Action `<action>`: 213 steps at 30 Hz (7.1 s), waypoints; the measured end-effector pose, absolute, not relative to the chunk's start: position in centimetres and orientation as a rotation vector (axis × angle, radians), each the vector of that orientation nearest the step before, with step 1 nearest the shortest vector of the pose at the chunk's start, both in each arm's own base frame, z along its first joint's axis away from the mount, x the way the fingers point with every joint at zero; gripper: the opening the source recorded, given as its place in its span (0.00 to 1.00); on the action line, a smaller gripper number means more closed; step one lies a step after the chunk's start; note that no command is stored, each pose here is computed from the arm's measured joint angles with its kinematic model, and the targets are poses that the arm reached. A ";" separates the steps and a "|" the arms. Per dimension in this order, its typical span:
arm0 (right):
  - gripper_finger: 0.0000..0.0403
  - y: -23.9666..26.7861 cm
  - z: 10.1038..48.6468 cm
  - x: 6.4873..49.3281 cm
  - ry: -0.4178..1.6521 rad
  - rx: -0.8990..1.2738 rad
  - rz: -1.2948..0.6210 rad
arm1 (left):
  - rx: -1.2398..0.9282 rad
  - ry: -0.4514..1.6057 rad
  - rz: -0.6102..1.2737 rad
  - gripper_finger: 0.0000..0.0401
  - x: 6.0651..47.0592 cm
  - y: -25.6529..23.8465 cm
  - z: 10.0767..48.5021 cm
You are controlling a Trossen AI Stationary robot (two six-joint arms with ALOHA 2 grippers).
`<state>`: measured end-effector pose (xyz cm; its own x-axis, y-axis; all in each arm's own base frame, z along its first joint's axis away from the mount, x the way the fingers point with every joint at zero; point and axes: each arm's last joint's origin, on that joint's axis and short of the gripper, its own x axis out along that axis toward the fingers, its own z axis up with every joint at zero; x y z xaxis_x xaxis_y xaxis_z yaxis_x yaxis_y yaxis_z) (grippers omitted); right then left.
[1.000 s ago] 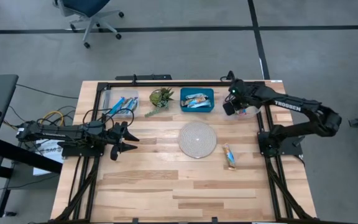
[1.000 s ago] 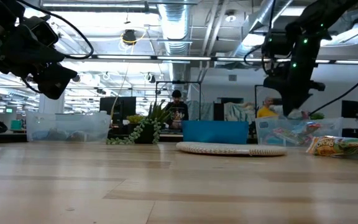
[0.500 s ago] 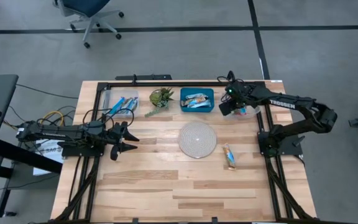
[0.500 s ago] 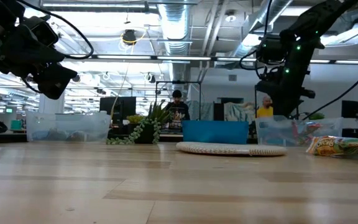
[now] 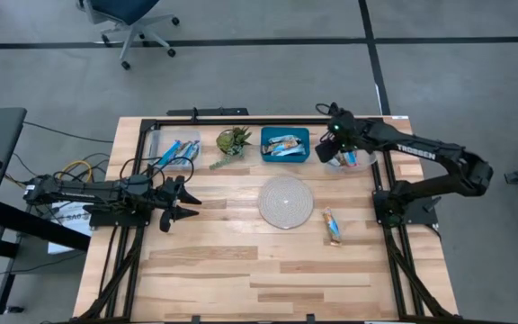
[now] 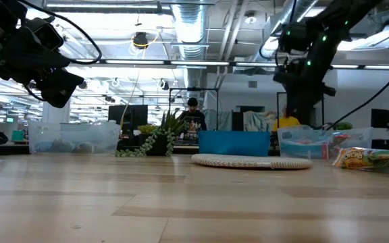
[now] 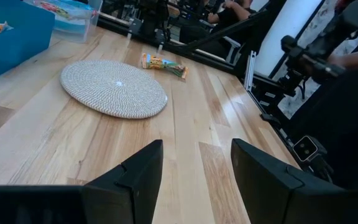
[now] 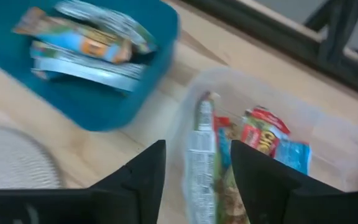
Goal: Pick and place Granola Bars by type
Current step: Put the yellow granola bar into the blue bin, then return to Home Position
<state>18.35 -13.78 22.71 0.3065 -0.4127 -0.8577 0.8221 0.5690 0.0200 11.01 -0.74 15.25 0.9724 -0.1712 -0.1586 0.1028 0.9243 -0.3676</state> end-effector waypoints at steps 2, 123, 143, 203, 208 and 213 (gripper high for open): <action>0.44 -13.2 23.6 18.5 0.912 0.496 -0.844 | -0.366 0.190 -0.141 0.46 11.0 -0.7 15.2; 0.14 5.2 15.7 22.6 1.318 0.790 -0.654 | -0.366 0.191 -0.141 0.46 11.0 -0.7 15.2; 0.14 -7.6 27.1 27.2 0.971 0.334 -0.419 | -0.366 0.190 -0.141 0.46 11.0 -0.7 15.2; 0.47 -16.9 29.2 31.6 0.958 0.242 0.094 | -0.366 0.191 -0.141 0.46 11.0 -0.7 15.2; 0.45 -12.2 28.9 29.8 0.914 0.243 0.137 | -0.366 0.191 -0.141 0.46 11.0 -0.7 15.2; 0.42 -7.2 28.5 27.1 0.803 0.264 0.093 | -0.366 0.190 -0.141 0.46 11.0 -0.7 15.2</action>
